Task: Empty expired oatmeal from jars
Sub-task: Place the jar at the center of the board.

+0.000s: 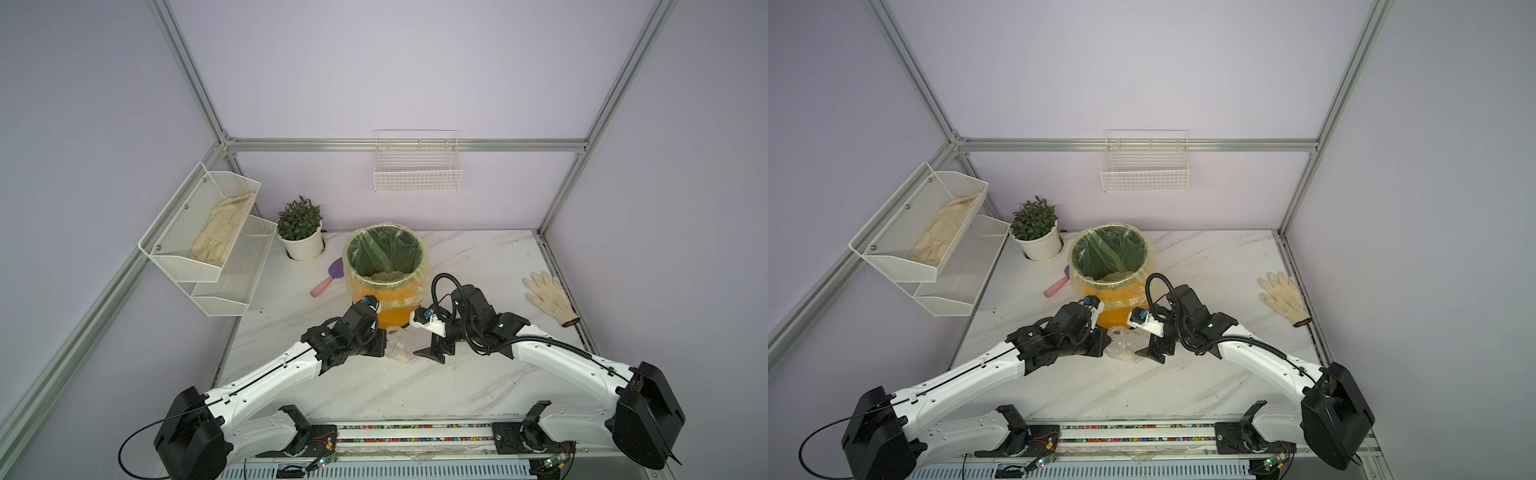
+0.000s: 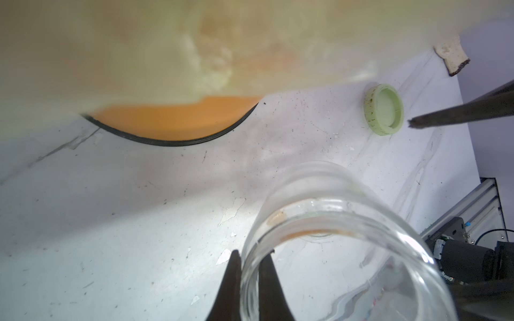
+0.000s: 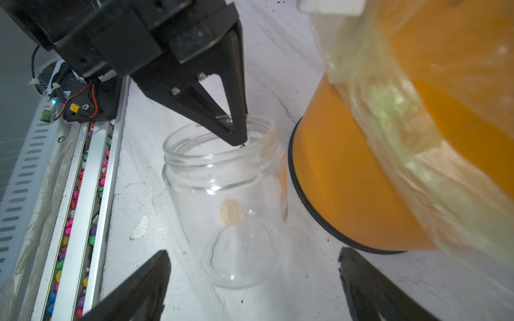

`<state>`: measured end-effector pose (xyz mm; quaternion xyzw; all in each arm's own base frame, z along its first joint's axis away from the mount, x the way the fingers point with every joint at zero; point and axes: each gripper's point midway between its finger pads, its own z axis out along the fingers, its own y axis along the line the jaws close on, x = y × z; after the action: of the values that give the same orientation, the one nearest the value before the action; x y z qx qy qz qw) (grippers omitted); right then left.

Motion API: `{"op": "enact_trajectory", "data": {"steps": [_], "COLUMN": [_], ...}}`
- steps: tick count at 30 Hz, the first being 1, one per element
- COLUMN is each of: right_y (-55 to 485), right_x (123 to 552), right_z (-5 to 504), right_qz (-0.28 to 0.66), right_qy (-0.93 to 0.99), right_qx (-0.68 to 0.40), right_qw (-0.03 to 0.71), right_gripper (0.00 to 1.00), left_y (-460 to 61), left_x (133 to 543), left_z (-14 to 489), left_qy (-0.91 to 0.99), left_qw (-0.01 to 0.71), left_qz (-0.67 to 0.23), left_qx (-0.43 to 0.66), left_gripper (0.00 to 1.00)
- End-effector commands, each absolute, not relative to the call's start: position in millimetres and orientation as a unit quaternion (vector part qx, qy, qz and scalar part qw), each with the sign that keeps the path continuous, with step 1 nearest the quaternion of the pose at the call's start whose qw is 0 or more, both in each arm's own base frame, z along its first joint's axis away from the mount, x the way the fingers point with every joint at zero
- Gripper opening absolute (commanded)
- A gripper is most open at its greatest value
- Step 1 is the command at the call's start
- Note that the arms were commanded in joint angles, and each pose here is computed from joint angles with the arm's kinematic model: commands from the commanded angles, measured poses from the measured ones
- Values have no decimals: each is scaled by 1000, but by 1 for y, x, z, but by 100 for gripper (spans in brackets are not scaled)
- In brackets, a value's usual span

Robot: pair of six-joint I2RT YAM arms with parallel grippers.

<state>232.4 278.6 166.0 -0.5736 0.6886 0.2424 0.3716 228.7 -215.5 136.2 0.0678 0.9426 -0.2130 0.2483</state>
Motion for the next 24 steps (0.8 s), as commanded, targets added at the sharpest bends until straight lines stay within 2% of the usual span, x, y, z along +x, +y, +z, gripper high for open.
{"op": "enact_trajectory", "data": {"steps": [1,5,11,19,24], "right_y": [256,233,207,184,180], "right_x": [246,268,289,309,315], "right_z": [171,178,186,184,183], "right_qz": [225,204,194,181,185], "right_qy": [727,754,785,809,815], "right_qx": [-539,-500,-453,-413,-401], "right_qw": [361,374,376,378,375], "right_gripper": [97,97,97,97,97], "left_y": [-220,-216,-211,-215,-218], "left_x": [245,246,250,257,259], "left_z": [173,164,143,132,120], "left_qy": [937,954,978,980,979], "left_qw": [276,246,188,172,166], "left_qz": [-209,-166,-56,38,66], "left_qx": [51,51,68,94,96], "left_gripper": [0,0,0,0,0]}}
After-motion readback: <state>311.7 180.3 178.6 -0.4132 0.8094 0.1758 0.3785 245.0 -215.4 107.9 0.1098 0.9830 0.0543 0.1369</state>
